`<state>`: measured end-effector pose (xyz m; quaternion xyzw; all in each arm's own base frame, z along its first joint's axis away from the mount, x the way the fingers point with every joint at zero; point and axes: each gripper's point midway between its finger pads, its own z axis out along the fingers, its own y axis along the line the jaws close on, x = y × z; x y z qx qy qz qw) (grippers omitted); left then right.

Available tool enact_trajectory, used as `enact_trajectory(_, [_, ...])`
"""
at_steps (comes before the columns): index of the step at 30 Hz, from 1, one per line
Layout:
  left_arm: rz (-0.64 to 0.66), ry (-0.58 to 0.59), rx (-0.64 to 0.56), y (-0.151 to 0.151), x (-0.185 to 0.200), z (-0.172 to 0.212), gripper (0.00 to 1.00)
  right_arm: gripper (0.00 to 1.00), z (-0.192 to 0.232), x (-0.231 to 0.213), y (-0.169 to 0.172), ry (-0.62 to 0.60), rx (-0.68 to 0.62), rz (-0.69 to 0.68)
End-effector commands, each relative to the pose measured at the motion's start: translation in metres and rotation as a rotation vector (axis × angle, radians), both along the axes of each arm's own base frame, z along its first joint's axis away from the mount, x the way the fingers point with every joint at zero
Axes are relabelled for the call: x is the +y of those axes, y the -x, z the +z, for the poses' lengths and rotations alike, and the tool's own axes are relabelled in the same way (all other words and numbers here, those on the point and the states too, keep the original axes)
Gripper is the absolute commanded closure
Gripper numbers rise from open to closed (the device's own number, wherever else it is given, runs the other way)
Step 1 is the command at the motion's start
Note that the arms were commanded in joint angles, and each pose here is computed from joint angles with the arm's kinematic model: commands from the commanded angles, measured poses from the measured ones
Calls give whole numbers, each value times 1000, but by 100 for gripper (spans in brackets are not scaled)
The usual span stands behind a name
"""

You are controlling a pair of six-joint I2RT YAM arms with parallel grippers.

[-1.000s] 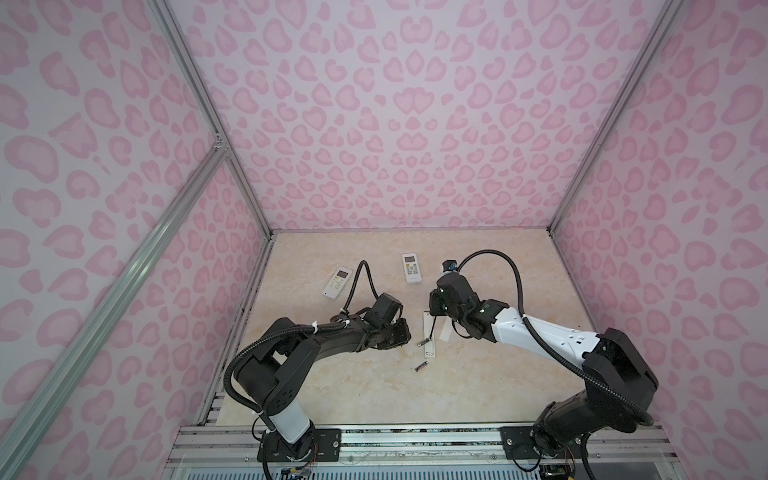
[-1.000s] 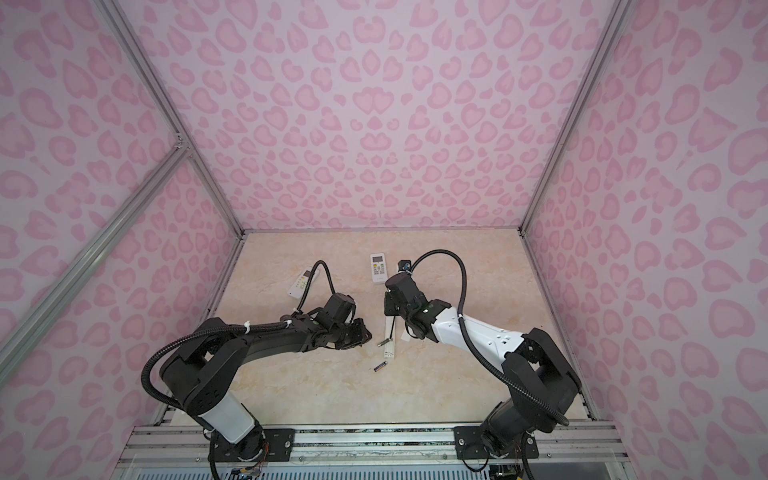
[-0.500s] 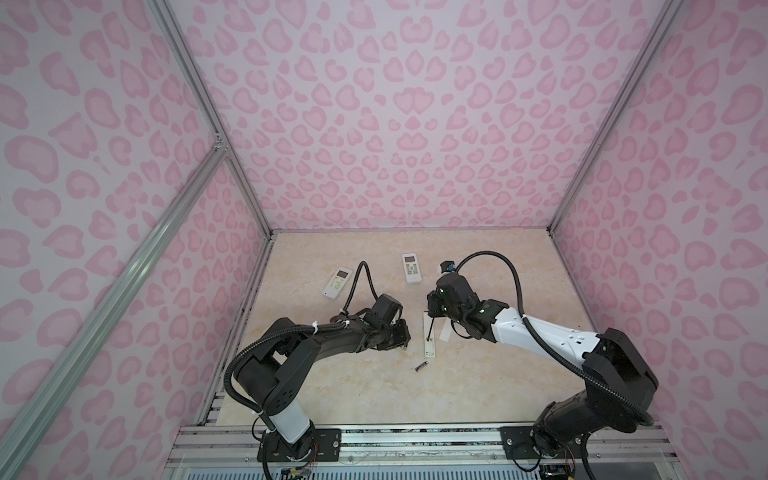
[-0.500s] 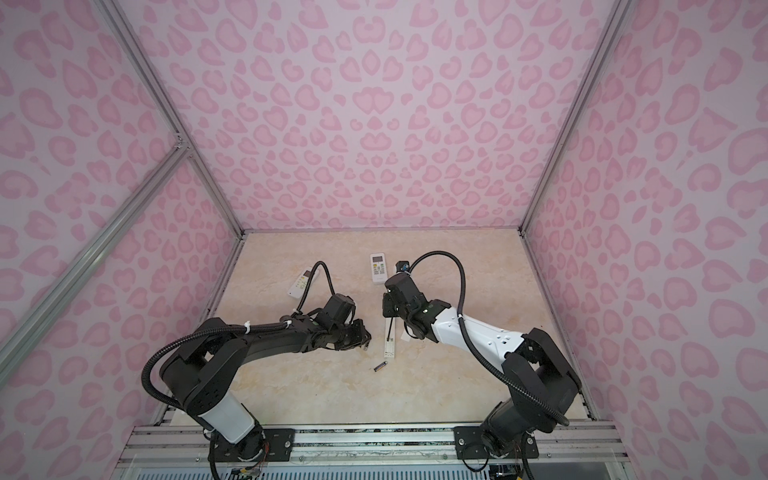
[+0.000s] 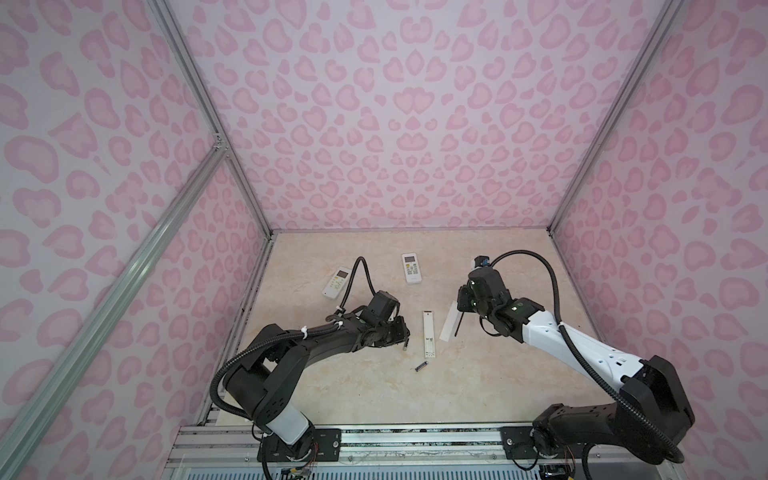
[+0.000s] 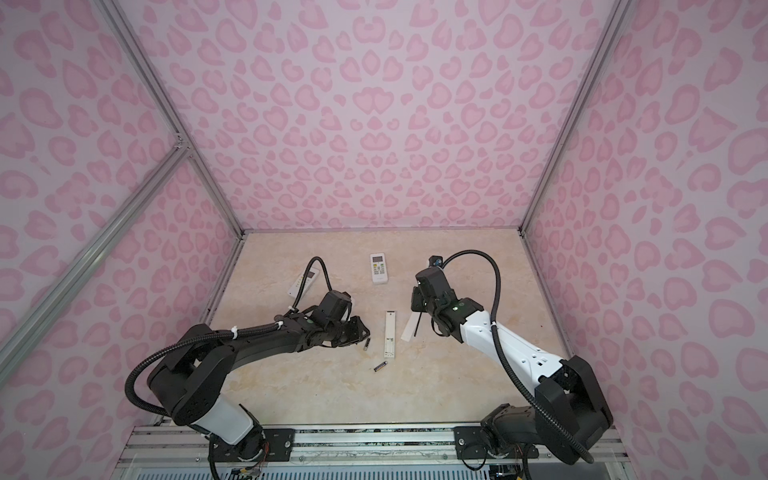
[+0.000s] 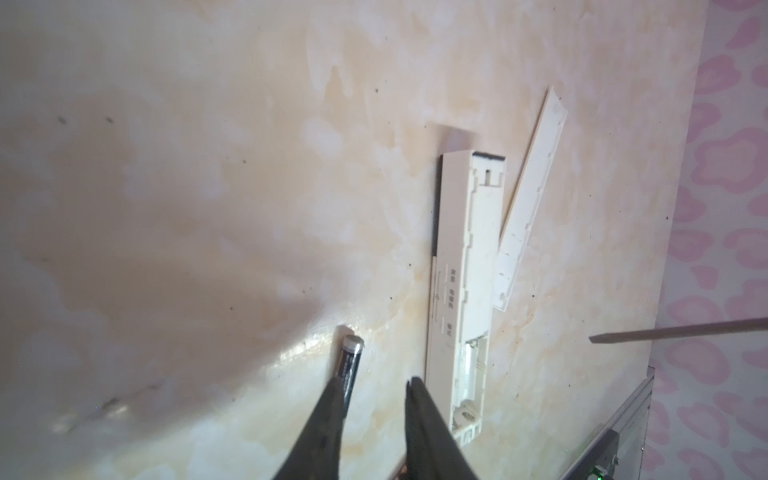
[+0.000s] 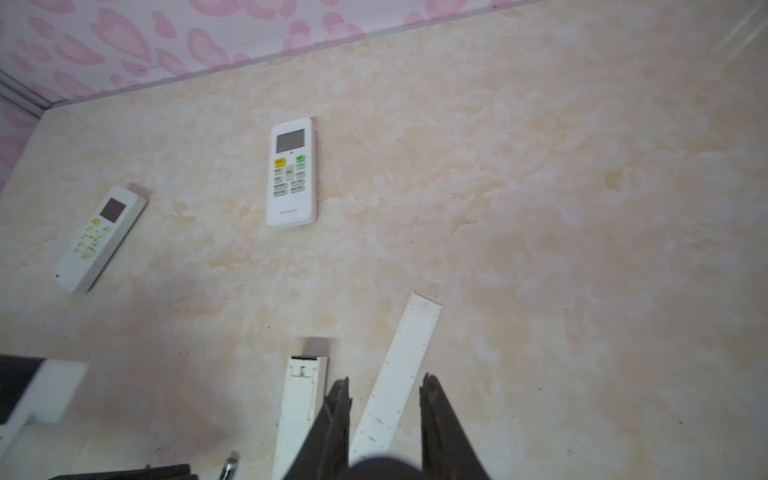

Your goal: Unload the batteries from the remote control

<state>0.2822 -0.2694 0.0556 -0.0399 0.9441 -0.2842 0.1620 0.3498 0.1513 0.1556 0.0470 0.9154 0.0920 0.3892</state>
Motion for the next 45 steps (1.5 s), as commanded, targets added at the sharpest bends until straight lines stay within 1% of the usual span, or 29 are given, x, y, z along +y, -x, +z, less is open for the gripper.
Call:
enact_trajectory(1, [3, -71, -42, -9, 18, 10, 68, 100, -28, -23, 16, 34, 141, 17])
enact_trajectory(7, [52, -127, -68, -29, 59, 25, 66, 100, -79, -51, 30, 51, 401, 24])
enact_trajectory(11, [66, -175, -97, -37, 85, 35, 65, 100, -103, -53, 30, 70, 475, 30])
enact_trajectory(13, [67, -205, -115, -38, 97, 39, 65, 96, -112, -50, 27, 64, 487, 29])
enact_trajectory(14, [66, -223, -125, -39, 104, 40, 59, 94, -115, -49, 25, 61, 486, 28])
enact_trajectory(18, [80, -283, -159, -44, 128, 44, 50, 86, -125, -47, 16, 58, 495, 22])
enact_trajectory(21, [93, -330, -185, -51, 147, 48, 40, 78, -130, -46, 12, 68, 507, 22])
enact_trajectory(23, [108, -355, -198, -58, 160, 51, 34, 71, -132, -47, 10, 77, 511, 19])
enact_trajectory(26, [133, -383, -208, -70, 176, 56, 28, 65, -130, -48, 9, 88, 505, 15])
enact_trajectory(30, [169, -429, -205, -94, 198, 59, 21, 58, -125, -49, 6, 96, 494, 12])
enact_trajectory(36, [206, -519, -175, -138, 224, 51, 15, 55, -113, -46, -2, 85, 469, 16])
enact_trajectory(40, [175, -604, -148, -165, 232, 34, 12, 54, -101, -44, -8, 78, 438, 16])
enact_trajectory(42, [148, -627, -125, -180, 232, 26, 10, 54, -96, -42, -10, 62, 425, 15])
enact_trajectory(45, [112, -644, -93, -193, 231, 11, 9, 53, -90, -37, -12, 51, 411, 24])
